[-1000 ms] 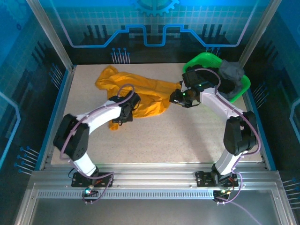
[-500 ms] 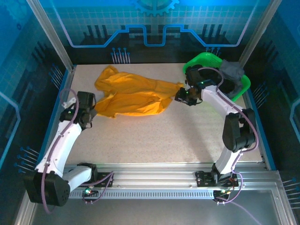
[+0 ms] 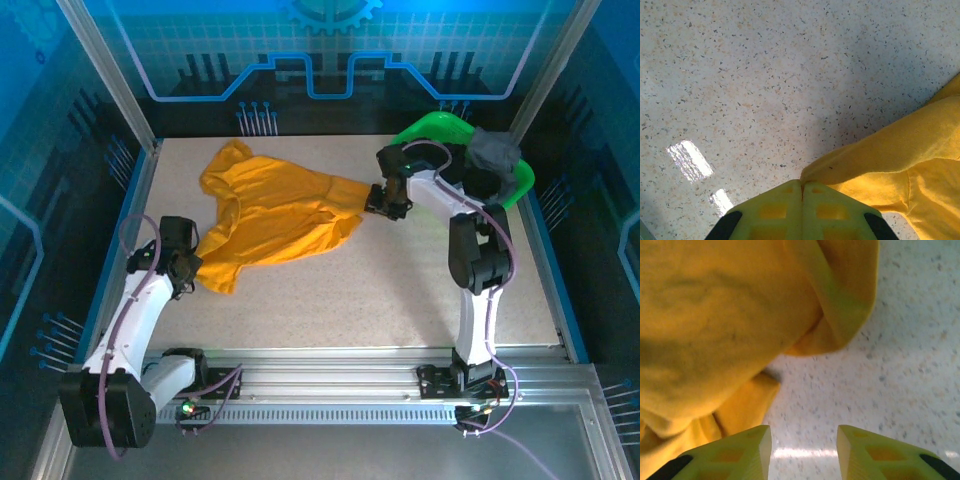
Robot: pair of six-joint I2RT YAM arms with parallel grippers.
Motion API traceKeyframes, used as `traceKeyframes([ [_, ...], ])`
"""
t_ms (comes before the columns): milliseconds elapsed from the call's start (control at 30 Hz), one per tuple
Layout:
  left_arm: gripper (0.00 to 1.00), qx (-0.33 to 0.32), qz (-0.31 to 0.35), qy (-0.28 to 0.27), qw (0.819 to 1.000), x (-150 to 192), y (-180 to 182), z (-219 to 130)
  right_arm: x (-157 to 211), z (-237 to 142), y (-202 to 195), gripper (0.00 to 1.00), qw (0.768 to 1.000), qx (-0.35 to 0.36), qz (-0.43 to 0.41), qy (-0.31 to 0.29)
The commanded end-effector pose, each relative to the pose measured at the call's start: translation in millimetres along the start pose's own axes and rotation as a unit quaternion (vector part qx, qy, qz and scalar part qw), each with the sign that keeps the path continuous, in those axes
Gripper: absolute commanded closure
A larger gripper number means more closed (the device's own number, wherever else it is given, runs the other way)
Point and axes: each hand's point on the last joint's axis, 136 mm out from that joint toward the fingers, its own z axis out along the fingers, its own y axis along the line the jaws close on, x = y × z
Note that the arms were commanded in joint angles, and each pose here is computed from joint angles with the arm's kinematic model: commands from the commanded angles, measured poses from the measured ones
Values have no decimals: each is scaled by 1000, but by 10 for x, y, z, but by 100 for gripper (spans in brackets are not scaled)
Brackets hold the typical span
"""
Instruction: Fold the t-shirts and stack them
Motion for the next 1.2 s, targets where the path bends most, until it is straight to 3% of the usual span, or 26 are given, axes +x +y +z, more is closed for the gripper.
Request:
traceKeyframes([
  [0,100,-13,-3,9,1000,11,59,6,-128,207,-60,60,1000,29,1,7],
  [167,100,-9,-3,12,1000,9,20,12,-139,370,-212,62,997,76,9,20],
  [433,100,-7,-6,14,1000,4,-28,46,-111,517,-311,53,994,97,42,28],
  [633,100,-1,-9,7,1000,-39,-78,41,-386,648,-156,67,998,61,19,5],
  [700,100,-2,-9,6,1000,-40,-77,48,-478,655,-75,76,999,47,4,-5],
  [800,100,-2,-9,3,1000,-52,-79,43,-552,621,1,99,999,35,-6,-15],
  [967,100,0,-8,-2,1000,-76,-88,34,-585,112,64,100,997,34,-9,-69],
  [1167,100,-5,-10,-15,1000,-124,-67,34,-406,-882,43,100,990,29,0,-141],
])
